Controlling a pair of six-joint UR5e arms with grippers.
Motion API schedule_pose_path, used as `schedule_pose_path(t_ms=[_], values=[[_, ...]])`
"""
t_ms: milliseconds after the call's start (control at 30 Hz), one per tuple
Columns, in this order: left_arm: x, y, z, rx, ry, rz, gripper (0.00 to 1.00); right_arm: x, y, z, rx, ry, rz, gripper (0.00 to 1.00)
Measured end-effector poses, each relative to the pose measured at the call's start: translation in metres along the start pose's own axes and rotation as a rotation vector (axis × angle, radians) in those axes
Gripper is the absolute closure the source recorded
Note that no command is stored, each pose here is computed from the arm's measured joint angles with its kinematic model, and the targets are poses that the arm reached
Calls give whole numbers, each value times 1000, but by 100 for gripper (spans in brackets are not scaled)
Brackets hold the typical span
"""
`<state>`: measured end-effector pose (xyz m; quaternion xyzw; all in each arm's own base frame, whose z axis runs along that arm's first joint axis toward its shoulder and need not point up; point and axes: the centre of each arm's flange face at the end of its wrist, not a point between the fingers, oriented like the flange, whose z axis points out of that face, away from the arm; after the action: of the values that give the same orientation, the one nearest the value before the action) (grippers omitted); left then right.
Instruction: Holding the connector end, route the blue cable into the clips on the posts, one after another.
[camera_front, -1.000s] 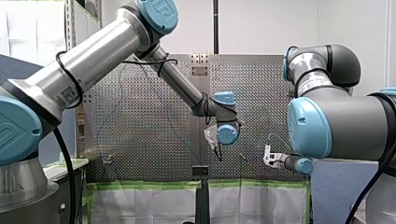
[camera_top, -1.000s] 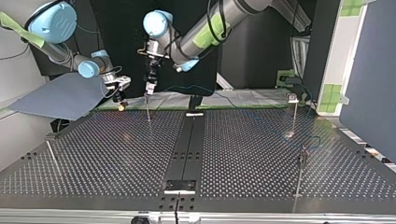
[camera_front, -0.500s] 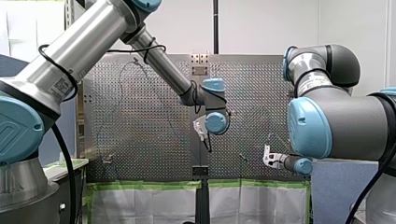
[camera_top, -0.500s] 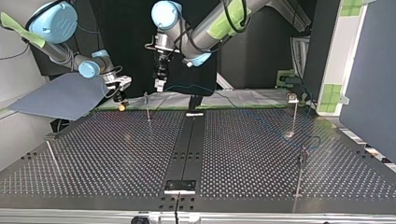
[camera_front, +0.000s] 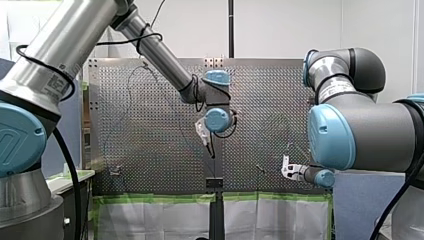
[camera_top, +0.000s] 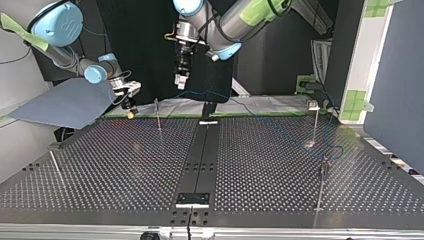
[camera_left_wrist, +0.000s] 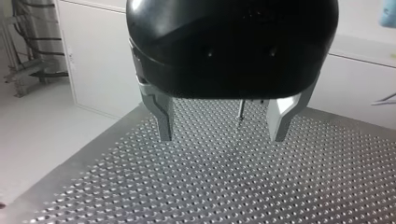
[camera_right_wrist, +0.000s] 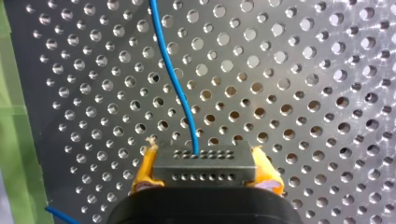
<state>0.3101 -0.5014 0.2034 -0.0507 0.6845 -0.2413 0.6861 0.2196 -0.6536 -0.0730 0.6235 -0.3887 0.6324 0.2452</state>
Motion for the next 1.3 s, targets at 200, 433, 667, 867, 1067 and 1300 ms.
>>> schedule_pose_path(t_ms=[200, 433, 667, 867, 1067, 1300], values=[[-20, 8, -15, 6, -25, -38, 2, 0, 0, 0, 0, 0, 0, 100], [-41, 16, -33, 24, -51, -70, 2, 0, 0, 0, 0, -1, 0, 100], [-59, 29, -57, 23, -63, -82, 2, 0, -1, 0, 2, -2, 0, 100], [-73, 39, -71, 32, -96, -133, 2, 0, -2, 1, 3, -2, 0, 100], [-66, 56, -86, 30, -91, -146, 2, -1, -3, 0, 3, -5, 0, 100], [-47, 83, -110, -2, -29, -113, 2, -1, -3, 0, 3, -4, 0, 100]])
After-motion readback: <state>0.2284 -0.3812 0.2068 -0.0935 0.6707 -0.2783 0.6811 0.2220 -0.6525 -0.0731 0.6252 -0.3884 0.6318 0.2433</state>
